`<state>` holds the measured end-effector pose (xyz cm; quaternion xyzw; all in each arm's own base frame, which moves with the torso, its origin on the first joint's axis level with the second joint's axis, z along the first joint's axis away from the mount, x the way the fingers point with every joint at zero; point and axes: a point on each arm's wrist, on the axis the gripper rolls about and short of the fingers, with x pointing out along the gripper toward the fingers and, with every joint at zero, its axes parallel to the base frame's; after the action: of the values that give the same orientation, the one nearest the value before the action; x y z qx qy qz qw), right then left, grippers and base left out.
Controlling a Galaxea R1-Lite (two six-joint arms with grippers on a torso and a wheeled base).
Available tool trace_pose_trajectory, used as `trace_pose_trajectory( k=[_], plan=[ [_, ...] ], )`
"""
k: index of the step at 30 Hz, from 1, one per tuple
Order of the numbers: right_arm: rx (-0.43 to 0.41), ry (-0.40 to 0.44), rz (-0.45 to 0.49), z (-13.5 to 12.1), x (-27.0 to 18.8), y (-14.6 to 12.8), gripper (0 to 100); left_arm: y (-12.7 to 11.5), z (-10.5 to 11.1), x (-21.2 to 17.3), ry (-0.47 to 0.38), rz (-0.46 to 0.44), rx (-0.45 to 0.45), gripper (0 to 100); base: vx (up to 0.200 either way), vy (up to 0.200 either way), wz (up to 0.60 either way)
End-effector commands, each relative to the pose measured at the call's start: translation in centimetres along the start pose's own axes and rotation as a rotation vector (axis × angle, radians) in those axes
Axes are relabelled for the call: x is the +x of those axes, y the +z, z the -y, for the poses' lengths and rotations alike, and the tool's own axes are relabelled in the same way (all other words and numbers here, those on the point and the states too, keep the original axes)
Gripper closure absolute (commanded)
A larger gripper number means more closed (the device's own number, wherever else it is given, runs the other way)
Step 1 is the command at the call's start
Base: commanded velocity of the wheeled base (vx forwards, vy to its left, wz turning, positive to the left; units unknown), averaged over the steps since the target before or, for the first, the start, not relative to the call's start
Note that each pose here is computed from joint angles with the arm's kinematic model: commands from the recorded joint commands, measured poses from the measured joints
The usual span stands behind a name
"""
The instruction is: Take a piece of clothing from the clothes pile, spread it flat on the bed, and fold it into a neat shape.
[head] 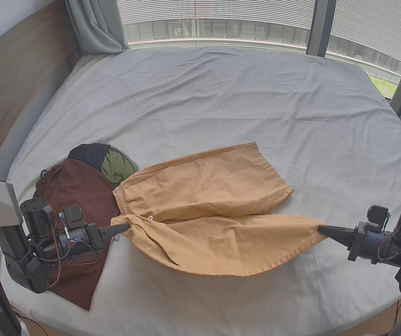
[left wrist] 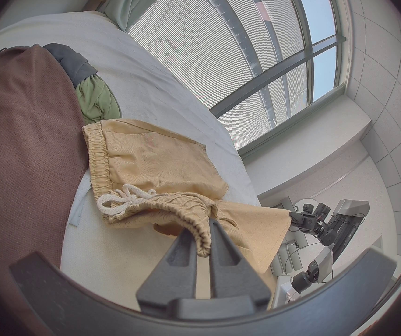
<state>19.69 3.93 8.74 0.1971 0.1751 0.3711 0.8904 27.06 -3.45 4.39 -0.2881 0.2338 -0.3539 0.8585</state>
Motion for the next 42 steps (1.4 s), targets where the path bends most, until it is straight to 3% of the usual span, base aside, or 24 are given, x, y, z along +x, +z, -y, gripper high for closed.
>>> trace_pose_trajectory(
  k=[1,14,34,42],
  plan=[
    [-0.012,0.009,0.021,-0.2,0.0,0.5,100,0.1,0.0,0.0,0.001,0.003,-0.002,100,0.0,0.0,0.0],
    [-0.001,0.019,0.124,0.5,1.9,3.4,100,1.1,0.6,-0.5,-0.01,0.042,-0.005,100,0.0,0.0,0.0],
    [0.016,0.049,0.242,4.6,6.9,8.0,100,2.6,0.2,-0.5,0.007,0.104,0.002,100,0.0,0.0,0.0],
    [0.024,0.06,0.255,6.1,9.1,9.6,100,3.1,0.2,-0.3,0.013,0.134,-0.043,100,0.0,0.0,0.0]
  ],
)
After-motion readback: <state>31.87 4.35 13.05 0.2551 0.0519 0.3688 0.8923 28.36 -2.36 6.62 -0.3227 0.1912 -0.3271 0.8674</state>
